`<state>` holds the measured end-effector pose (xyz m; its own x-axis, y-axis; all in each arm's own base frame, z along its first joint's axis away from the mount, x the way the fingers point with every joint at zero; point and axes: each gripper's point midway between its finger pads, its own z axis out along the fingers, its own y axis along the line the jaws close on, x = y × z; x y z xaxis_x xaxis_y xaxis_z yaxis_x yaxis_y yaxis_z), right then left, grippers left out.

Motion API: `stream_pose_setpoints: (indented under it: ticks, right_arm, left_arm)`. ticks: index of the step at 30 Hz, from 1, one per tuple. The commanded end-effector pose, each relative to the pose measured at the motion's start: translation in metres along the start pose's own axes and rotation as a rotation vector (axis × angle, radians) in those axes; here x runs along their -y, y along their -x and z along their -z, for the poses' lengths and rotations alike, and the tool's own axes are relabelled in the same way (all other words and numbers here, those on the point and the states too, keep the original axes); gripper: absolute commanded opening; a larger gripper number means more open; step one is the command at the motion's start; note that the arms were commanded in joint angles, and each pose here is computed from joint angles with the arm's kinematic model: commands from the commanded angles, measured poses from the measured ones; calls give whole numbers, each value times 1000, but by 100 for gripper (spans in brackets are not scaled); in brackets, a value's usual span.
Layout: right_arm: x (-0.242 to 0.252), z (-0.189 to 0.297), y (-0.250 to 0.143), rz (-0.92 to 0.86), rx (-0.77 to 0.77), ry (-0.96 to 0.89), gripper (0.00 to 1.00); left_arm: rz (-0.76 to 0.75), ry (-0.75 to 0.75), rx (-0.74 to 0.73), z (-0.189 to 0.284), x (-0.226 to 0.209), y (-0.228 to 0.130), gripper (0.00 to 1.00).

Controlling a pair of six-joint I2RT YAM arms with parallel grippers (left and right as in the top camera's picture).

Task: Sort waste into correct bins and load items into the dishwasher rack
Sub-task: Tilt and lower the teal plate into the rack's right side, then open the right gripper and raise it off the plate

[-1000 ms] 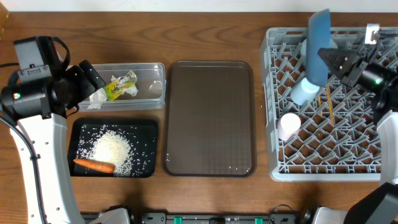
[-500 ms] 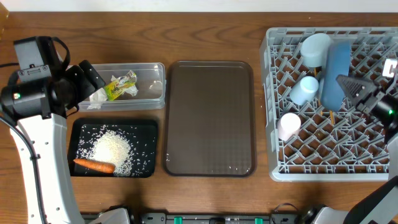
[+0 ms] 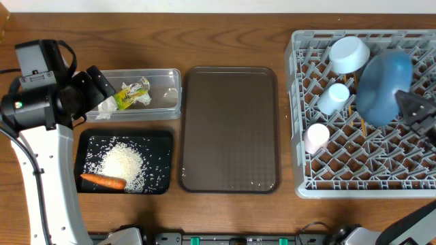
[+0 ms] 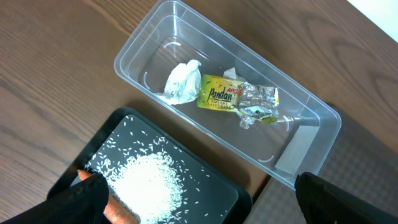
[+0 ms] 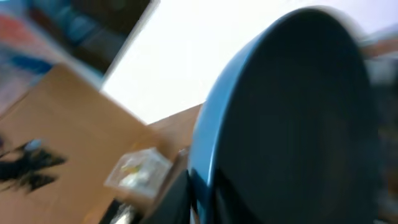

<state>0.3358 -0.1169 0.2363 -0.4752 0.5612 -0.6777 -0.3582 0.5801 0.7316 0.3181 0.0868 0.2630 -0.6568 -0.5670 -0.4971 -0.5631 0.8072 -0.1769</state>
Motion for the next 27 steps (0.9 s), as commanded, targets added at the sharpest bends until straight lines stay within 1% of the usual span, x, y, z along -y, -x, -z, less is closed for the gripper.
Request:
stream_pose_setpoints:
  ticks: [1, 3, 7, 13, 17, 18, 22, 25, 27]
  right_arm:
    - [20, 16, 7, -16, 54, -125, 29]
    - [28, 23, 10, -19, 75, -168, 38]
    - [43, 34, 16, -21, 108, -255, 44]
    - [72, 55, 23, -17, 159, -430, 45]
    - [91, 76, 30, 1, 201, -559, 48]
    - [94, 83, 33, 8, 215, -588, 52]
    - [98, 99, 47, 63, 263, -635, 77]
    - [97, 110, 58, 102, 301, -652, 88]
    - [95, 115, 64, 114, 327, -654, 89]
  left_arm:
    - [-2, -1, 22, 7, -1, 4, 98]
    - [-2, -1, 22, 7, -1, 4, 98]
    - [-2, -1, 22, 7, -1, 4, 98]
    - [-2, -1, 22, 7, -1, 4, 98]
    - [-2, 0, 21, 6, -1, 4, 98]
    - [-2, -1, 22, 7, -1, 4, 98]
    - [-2, -1, 22, 7, -1, 4, 98]
    - [-2, -1, 22, 7, -1, 4, 98]
    - [-2, -1, 22, 7, -1, 4, 98]
